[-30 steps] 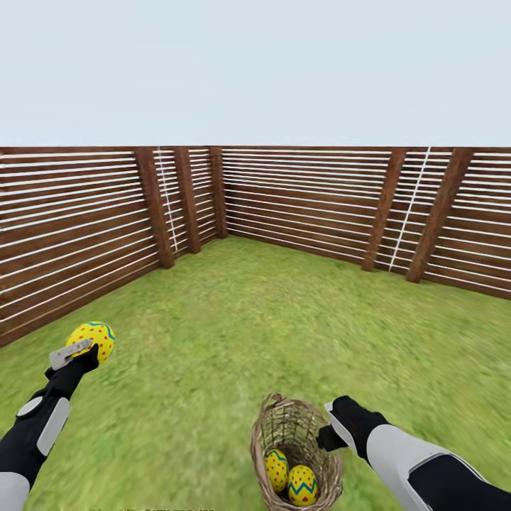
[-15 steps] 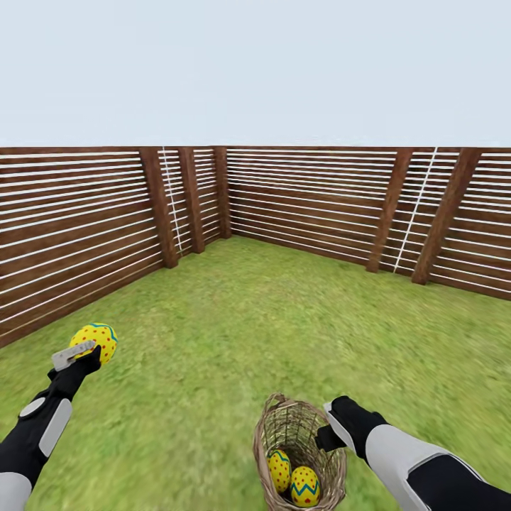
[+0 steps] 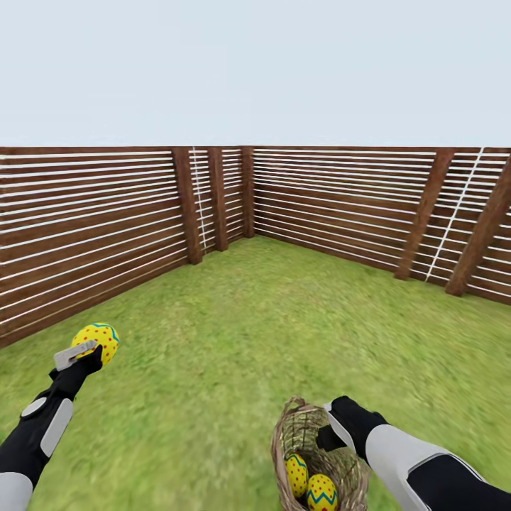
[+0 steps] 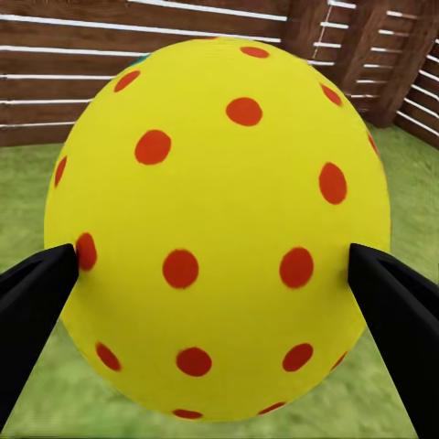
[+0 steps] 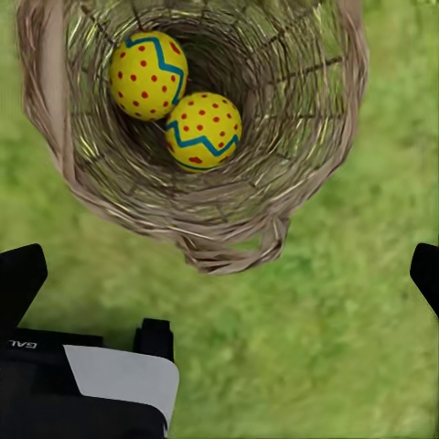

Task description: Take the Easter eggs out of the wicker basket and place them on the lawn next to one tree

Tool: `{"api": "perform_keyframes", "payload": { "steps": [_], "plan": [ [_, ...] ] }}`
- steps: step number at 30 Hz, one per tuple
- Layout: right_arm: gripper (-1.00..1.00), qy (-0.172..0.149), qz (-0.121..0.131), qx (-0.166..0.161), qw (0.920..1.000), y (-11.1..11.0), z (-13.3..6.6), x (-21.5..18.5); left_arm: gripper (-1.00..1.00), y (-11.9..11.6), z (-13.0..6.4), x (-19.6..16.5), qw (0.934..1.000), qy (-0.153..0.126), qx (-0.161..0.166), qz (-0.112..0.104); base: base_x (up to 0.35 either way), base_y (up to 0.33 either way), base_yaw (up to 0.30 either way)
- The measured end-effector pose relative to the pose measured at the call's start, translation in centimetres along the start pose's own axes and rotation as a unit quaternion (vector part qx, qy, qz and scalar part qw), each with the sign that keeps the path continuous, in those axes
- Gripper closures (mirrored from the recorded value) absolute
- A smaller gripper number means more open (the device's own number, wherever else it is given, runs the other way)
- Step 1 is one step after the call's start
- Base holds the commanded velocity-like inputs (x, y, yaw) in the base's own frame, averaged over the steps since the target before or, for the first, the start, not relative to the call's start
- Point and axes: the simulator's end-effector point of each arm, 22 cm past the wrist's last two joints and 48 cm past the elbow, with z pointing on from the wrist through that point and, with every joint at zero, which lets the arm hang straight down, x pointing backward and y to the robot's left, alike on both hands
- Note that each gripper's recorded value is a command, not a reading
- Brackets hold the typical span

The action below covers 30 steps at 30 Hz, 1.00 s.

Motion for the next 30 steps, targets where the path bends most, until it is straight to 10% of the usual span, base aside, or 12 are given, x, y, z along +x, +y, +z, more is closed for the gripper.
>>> {"api": "perform_keyframes", "payload": {
  "steps": [22,30],
  "plan": [
    [-1.00,0.001,0.002,0.000,1.0000,-0.4,0.0,0.1,1.00,-2.4,-0.2,1.6,0.9998,0.009,0.012,-0.014,0.000,0.000,0.291],
    [-1.00,0.015,0.086,-0.003,0.9962,-18.5,-0.6,5.5,1.00,-2.4,-0.2,1.7,0.9998,0.010,0.012,-0.013,0.000,0.000,0.284]
  ]
}}
